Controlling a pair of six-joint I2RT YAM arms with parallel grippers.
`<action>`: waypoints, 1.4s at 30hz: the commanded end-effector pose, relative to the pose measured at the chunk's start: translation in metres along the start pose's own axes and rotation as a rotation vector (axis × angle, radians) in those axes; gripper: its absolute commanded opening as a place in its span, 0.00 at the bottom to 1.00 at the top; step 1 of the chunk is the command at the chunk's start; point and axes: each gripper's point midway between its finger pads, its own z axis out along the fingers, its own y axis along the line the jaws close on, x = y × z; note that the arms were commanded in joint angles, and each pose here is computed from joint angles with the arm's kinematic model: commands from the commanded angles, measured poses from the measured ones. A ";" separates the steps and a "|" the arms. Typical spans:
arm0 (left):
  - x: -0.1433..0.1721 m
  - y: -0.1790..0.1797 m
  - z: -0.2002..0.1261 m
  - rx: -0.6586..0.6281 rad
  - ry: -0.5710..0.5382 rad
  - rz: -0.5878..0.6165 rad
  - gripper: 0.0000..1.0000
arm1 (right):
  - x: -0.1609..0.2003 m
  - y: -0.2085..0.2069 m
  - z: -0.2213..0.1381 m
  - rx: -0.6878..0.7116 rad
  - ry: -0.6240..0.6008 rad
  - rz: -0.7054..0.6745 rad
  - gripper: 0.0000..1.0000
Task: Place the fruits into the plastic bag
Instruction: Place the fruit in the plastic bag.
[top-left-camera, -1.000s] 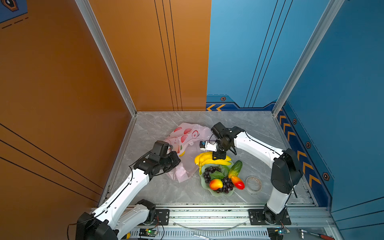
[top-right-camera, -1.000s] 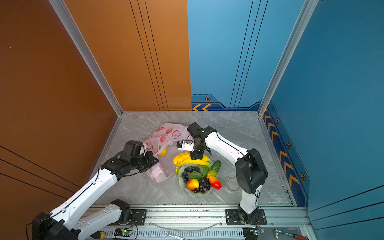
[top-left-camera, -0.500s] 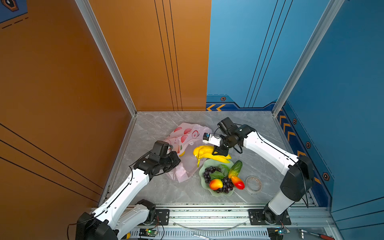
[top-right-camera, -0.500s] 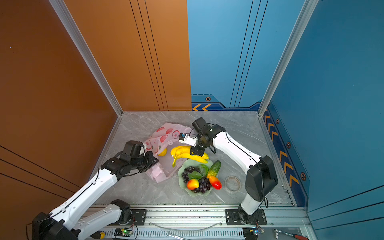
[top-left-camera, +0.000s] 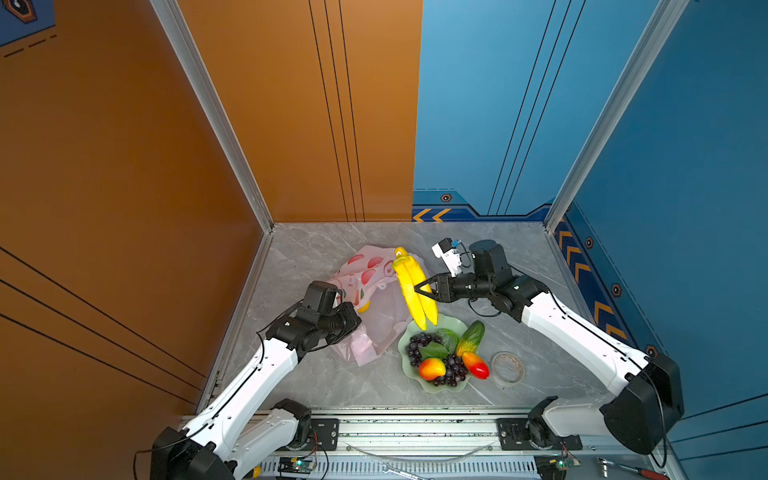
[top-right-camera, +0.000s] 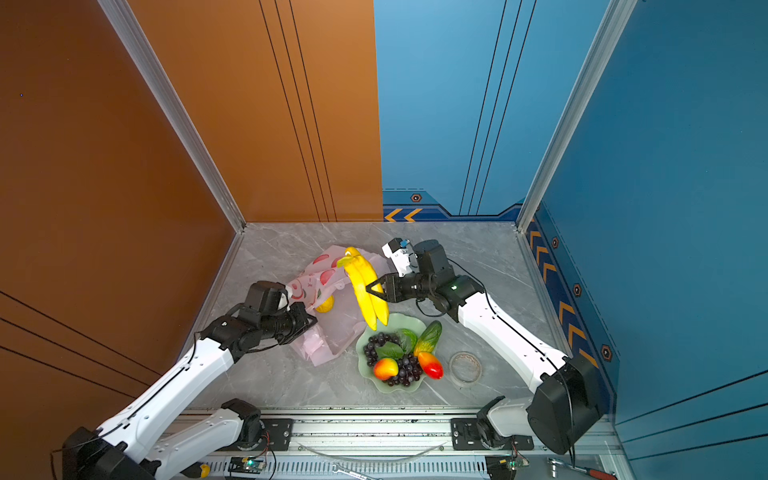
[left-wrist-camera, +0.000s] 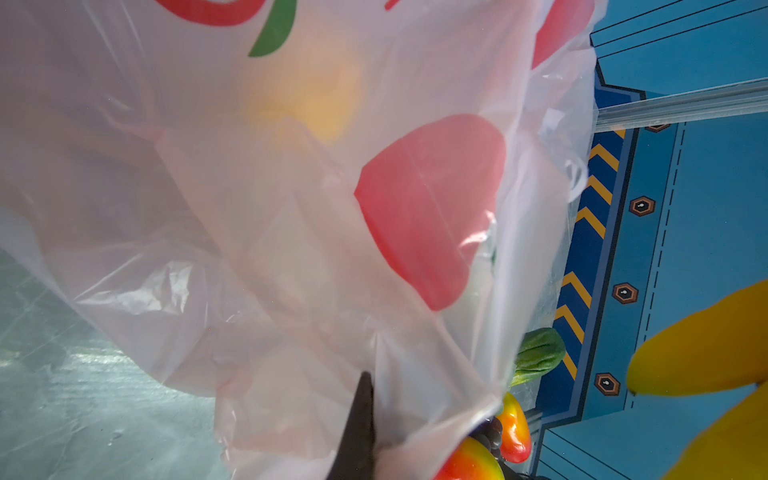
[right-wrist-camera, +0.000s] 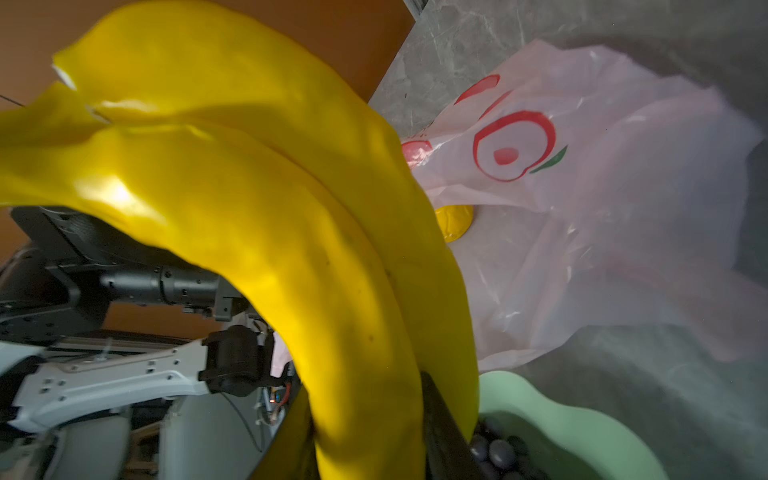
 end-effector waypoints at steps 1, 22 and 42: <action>-0.008 -0.013 -0.012 0.032 -0.021 0.027 0.00 | -0.001 0.034 -0.009 -0.118 -0.014 0.196 0.32; -0.019 -0.039 -0.028 0.103 -0.045 0.081 0.00 | 0.134 0.023 0.007 0.208 0.624 0.518 0.29; -0.016 -0.047 -0.050 0.095 -0.055 0.237 0.00 | 0.114 0.000 0.058 0.289 0.738 0.654 0.24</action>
